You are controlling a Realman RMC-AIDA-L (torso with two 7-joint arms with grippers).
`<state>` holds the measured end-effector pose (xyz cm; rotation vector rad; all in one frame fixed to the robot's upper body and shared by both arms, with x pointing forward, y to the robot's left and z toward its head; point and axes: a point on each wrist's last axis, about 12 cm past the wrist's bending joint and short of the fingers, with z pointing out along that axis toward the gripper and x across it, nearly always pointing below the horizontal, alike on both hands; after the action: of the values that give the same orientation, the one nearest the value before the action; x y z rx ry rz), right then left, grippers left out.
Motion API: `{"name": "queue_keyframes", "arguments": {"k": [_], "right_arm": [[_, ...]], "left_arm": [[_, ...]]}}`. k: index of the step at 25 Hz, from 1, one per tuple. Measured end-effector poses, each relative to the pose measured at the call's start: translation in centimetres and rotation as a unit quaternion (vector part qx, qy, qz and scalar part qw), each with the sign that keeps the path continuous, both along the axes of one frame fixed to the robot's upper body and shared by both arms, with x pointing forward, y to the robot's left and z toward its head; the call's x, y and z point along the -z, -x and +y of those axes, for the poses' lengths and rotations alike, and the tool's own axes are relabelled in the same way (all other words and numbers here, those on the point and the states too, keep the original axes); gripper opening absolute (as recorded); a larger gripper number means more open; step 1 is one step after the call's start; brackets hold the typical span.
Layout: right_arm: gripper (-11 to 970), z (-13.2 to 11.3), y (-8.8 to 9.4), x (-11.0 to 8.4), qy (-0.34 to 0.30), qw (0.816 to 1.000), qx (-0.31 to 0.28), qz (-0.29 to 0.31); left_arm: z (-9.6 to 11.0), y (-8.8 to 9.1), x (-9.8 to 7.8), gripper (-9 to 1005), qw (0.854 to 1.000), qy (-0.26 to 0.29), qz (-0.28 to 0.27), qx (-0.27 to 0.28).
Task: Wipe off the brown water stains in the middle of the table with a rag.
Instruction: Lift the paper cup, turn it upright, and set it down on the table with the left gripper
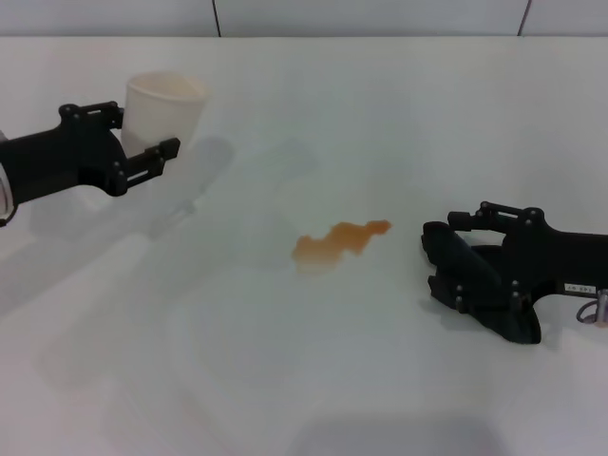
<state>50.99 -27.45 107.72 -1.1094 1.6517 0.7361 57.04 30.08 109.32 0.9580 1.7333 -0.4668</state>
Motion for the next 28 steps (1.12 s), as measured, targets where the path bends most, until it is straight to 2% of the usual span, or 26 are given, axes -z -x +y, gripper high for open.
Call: {"name": "queue_keyframes", "arguments": {"k": [11, 28], "right_arm": [[856, 0.7, -0.3, 0.6, 0.023, 1.000, -0.002, -0.007], [856, 0.8, -0.4, 0.7, 0.022, 1.000, -0.002, -0.012]], "left_arm": [[-1.0, 0.8, 3.1, 557, 1.000, -0.016, -0.009, 0.006], [-1.6, 1.6, 5.0, 599, 1.000, -0.026, 0.005, 0.005]]}}
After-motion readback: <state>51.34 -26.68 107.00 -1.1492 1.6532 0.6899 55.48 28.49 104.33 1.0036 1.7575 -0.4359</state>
